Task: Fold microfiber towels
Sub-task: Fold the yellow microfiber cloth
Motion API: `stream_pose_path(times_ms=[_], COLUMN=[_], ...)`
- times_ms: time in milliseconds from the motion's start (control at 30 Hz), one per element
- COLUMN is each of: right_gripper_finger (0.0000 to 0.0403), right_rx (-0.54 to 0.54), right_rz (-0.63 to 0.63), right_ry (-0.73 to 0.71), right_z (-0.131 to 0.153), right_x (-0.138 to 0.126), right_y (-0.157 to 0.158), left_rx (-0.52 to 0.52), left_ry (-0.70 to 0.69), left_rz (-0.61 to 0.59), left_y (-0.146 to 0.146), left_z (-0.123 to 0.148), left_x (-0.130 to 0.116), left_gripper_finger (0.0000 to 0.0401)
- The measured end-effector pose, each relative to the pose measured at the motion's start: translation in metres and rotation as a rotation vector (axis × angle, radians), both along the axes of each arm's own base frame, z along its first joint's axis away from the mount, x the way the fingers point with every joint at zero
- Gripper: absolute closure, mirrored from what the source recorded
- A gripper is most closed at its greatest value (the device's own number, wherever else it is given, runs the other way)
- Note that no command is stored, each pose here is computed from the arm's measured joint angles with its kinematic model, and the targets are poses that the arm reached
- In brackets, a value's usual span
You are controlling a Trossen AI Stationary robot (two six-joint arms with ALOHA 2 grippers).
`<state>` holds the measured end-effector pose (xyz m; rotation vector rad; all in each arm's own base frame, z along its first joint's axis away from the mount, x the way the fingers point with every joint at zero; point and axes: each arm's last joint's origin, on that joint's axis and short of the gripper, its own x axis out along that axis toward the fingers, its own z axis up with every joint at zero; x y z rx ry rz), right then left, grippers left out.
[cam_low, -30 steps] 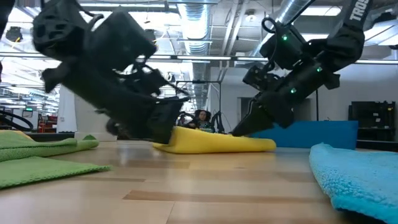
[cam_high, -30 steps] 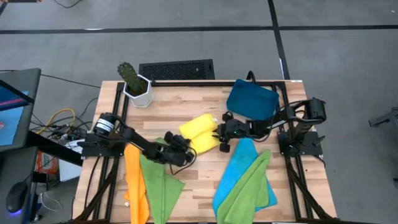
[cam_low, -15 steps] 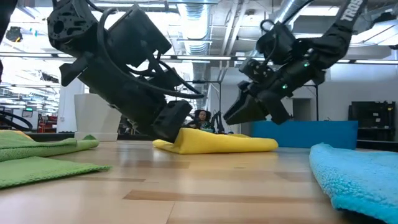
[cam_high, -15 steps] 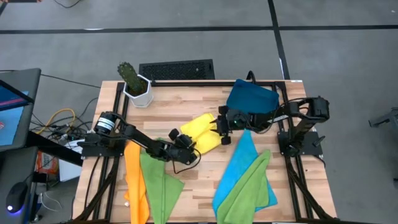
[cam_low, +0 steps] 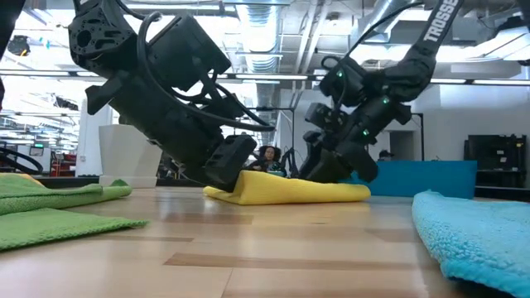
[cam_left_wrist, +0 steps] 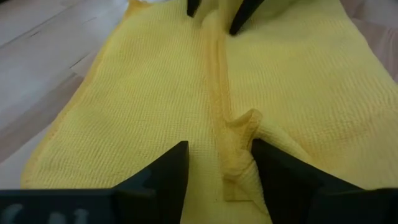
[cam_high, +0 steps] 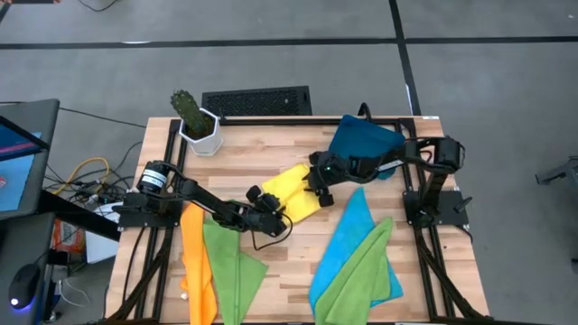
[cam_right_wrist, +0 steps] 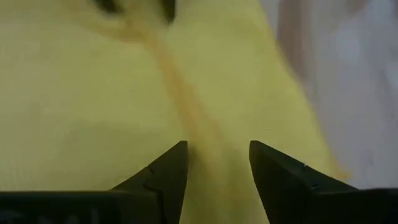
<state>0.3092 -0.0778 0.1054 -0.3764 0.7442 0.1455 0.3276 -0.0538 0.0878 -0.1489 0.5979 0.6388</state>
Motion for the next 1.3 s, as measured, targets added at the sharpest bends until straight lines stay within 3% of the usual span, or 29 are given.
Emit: stream_pose_path(times_ms=[167,533,767,900,1167,1300], right_gripper_finger=[0.023,0.035,0.0383,0.0348,0.0212,0.0187], right_rx=[-0.001,-0.009,0.001,0.014,0.127,0.125], right_rz=[0.0,-0.009,-0.016,-0.04,-0.004,-0.002], right_ry=[0.002,-0.02,-0.008,-0.007,-0.027,0.016], right_z=[0.0,0.019,0.018,0.018,0.017,0.004], right_x=[0.0,-0.005,-0.006,-0.007,-0.009,-0.009], right_y=[0.0,-0.002,-0.002,-0.006,-0.012,-0.013], left_rx=[-0.003,-0.005,-0.005,-0.005,-0.005,-0.004], left_ry=[0.001,0.001,0.002,0.002,0.006,0.011], left_rz=[-0.003,-0.005,-0.005,-0.006,-0.007,-0.007], left_y=[0.0,0.0,0.0,0.0,0.0,0.0], left_z=[0.0,0.0,0.0,0.0,0.0,-0.001], left_x=[0.0,0.0,0.0,0.0,0.0,-0.001], left_gripper_finger=[0.023,0.023,0.023,0.023,0.023,0.023])
